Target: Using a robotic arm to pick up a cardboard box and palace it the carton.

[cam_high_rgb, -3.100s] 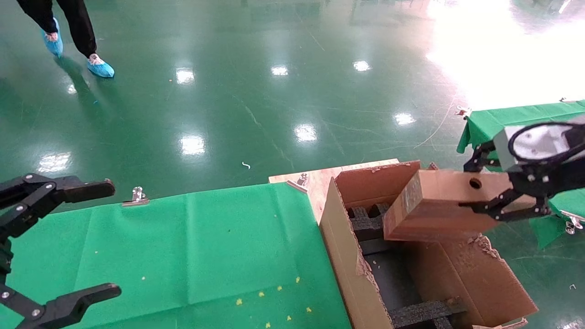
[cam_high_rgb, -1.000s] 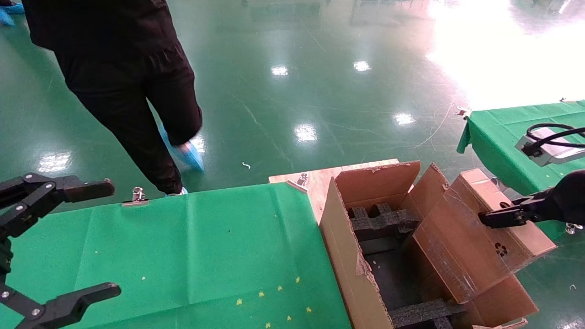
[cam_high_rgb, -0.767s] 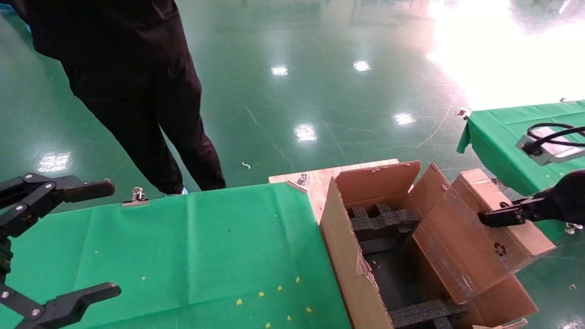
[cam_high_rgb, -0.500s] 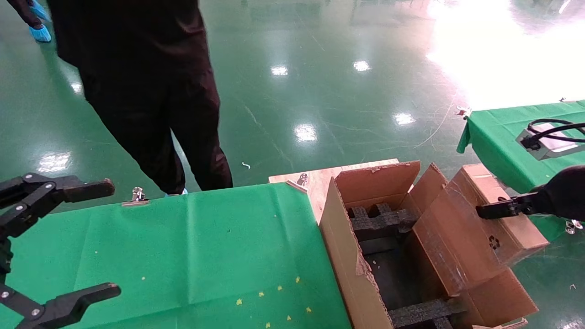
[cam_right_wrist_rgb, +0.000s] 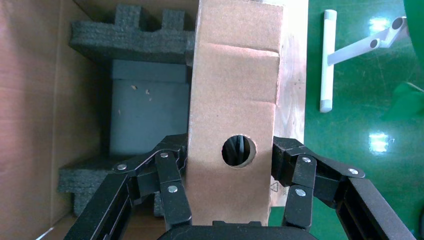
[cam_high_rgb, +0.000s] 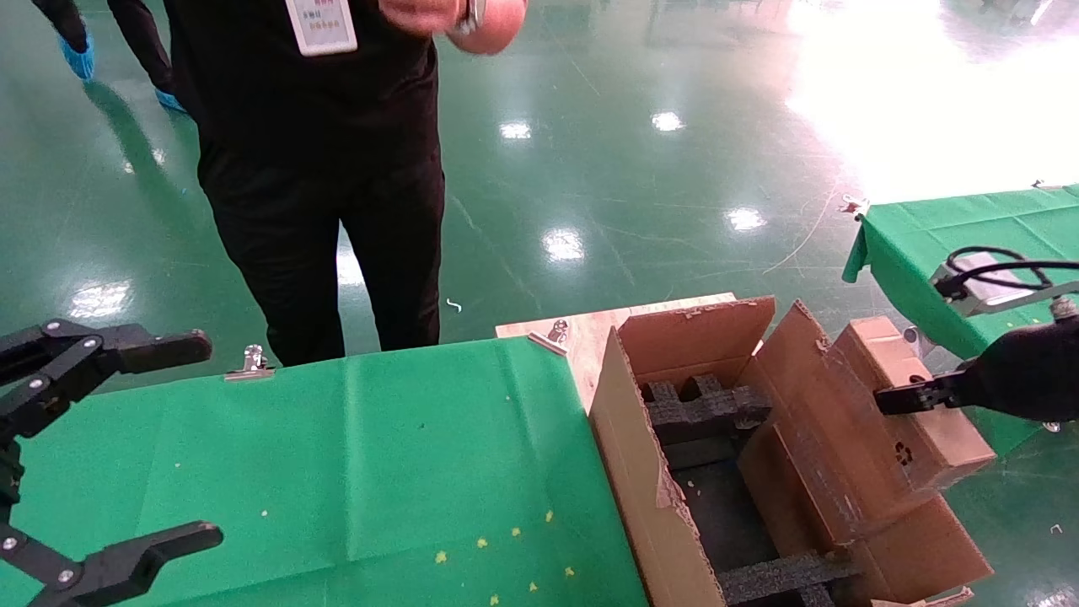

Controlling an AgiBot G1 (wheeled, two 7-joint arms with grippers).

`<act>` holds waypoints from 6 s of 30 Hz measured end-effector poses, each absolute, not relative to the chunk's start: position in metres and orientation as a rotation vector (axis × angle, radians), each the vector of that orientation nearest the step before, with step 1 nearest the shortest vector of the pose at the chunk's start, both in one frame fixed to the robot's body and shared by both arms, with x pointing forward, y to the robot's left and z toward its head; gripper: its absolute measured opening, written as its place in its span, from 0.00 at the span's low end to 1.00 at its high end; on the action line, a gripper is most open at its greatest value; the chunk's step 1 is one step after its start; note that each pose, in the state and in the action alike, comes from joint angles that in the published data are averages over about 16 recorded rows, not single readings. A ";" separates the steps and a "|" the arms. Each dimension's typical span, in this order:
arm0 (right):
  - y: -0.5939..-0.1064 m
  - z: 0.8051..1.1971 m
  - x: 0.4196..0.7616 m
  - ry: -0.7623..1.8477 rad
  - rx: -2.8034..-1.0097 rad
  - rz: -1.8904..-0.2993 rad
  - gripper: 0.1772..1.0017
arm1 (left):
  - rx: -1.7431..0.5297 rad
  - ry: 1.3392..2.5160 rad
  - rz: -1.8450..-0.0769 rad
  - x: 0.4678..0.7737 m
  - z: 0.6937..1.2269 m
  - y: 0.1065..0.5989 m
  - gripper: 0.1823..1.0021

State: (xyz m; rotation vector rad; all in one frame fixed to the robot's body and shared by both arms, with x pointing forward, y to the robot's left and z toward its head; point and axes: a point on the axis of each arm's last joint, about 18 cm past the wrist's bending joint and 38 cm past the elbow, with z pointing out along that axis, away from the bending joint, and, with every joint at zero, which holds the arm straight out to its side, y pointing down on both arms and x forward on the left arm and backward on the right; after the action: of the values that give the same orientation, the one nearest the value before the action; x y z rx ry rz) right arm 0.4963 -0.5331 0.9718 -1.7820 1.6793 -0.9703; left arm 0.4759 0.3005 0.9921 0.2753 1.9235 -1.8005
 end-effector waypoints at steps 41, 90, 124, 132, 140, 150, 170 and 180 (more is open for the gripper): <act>-0.514 0.892 0.547 1.755 -1.803 -0.972 0.24 | 0.275 1.923 -1.800 0.476 0.992 0.301 1.00; -0.495 0.815 0.585 1.855 -1.828 -0.944 0.21 | 0.275 1.923 -1.800 0.476 0.992 0.301 1.00; -0.495 0.813 0.592 1.863 -1.810 -0.943 0.44 | 0.275 1.923 -1.801 0.476 0.992 0.301 1.00; -0.497 0.823 0.593 1.850 -1.793 -0.962 0.65 | 0.275 1.923 -1.801 0.476 0.992 0.301 1.00; -0.491 0.852 0.599 1.793 -1.738 -0.986 0.83 | 0.275 1.923 -1.801 0.476 0.992 0.301 1.00; -0.453 0.928 0.604 1.608 -1.622 -0.938 0.96 | 0.275 1.923 -1.801 0.476 0.992 0.301 1.00; -0.368 1.025 0.547 1.195 -1.675 -0.485 1.00 | 0.274 1.923 -1.801 0.476 0.992 0.301 1.00; -0.360 1.024 0.545 1.144 -1.705 -0.464 1.00 | 0.274 1.923 -1.801 0.476 0.992 0.301 1.00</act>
State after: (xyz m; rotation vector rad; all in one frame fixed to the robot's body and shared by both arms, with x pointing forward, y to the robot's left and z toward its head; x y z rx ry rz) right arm 0.5454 -0.3599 1.0244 -1.7050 1.1437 -0.4639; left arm 0.4762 0.3008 0.9921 0.2738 1.9229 -1.8009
